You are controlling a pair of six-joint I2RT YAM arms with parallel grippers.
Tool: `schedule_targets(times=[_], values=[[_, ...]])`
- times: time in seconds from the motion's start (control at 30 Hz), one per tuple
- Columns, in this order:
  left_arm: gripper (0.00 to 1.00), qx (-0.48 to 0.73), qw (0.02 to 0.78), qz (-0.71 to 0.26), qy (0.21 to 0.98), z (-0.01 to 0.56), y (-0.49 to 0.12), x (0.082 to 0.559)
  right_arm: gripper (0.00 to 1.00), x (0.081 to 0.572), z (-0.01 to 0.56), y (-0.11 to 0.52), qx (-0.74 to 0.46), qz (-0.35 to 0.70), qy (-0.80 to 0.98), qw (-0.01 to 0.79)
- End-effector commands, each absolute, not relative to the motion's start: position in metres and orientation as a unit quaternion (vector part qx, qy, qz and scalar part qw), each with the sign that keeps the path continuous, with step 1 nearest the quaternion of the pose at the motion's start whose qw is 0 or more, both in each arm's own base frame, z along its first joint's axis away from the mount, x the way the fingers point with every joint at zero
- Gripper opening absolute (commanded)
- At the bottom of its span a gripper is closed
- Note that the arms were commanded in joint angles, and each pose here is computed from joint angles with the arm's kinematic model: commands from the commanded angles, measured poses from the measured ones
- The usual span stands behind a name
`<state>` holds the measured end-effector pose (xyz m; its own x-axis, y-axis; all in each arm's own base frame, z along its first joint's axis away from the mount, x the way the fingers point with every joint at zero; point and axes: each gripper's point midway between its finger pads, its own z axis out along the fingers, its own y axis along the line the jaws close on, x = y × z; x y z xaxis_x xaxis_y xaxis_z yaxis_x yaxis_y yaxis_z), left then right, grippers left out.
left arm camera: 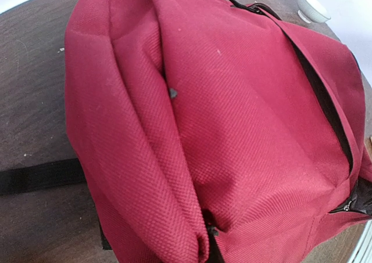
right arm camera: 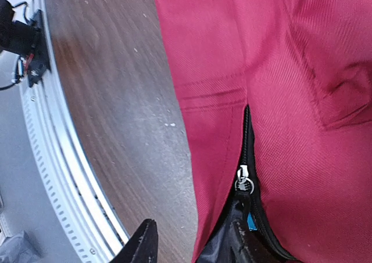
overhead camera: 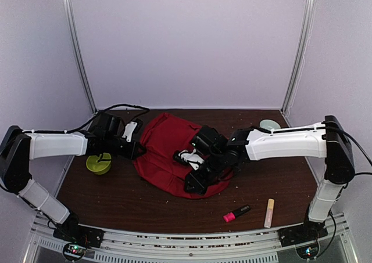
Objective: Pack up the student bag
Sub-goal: Hold the student bag at the center of the board.
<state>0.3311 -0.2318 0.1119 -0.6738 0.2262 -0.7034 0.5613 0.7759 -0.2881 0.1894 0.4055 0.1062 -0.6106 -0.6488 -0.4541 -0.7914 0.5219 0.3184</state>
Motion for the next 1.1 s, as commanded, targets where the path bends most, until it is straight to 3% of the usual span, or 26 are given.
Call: schedule_targets(times=[0.0,0.2,0.3,0.8,0.87,1.0,1.07], values=[[0.0,0.246,0.376,-0.258,0.855,0.141,-0.246,0.342,0.43,0.198,0.142,0.405,-0.424,0.286,0.841,0.178],[0.0,0.251,0.377,-0.259,0.853,0.144,-0.25,0.341,0.27,0.22,0.113,0.395,-0.394,0.265,0.865,0.163],[0.0,0.251,0.377,-0.259,0.853,0.145,-0.251,0.34,0.24,0.22,0.103,0.399,-0.398,0.261,0.867,0.149],[0.0,0.253,0.377,-0.262,0.852,0.145,-0.254,0.341,0.33,0.193,0.058,0.399,-0.428,0.246,0.866,0.084],[0.0,0.252,0.377,-0.264,0.851,0.145,-0.254,0.341,0.29,0.192,0.054,0.402,-0.427,0.244,0.867,0.084],[0.0,0.254,0.376,-0.27,0.849,0.146,-0.255,0.338,0.04,0.198,0.062,0.403,-0.42,0.241,0.869,0.103],[0.0,0.254,0.381,-0.274,0.846,0.149,-0.255,0.336,0.0,0.202,0.072,0.399,-0.417,0.24,0.868,0.12]])
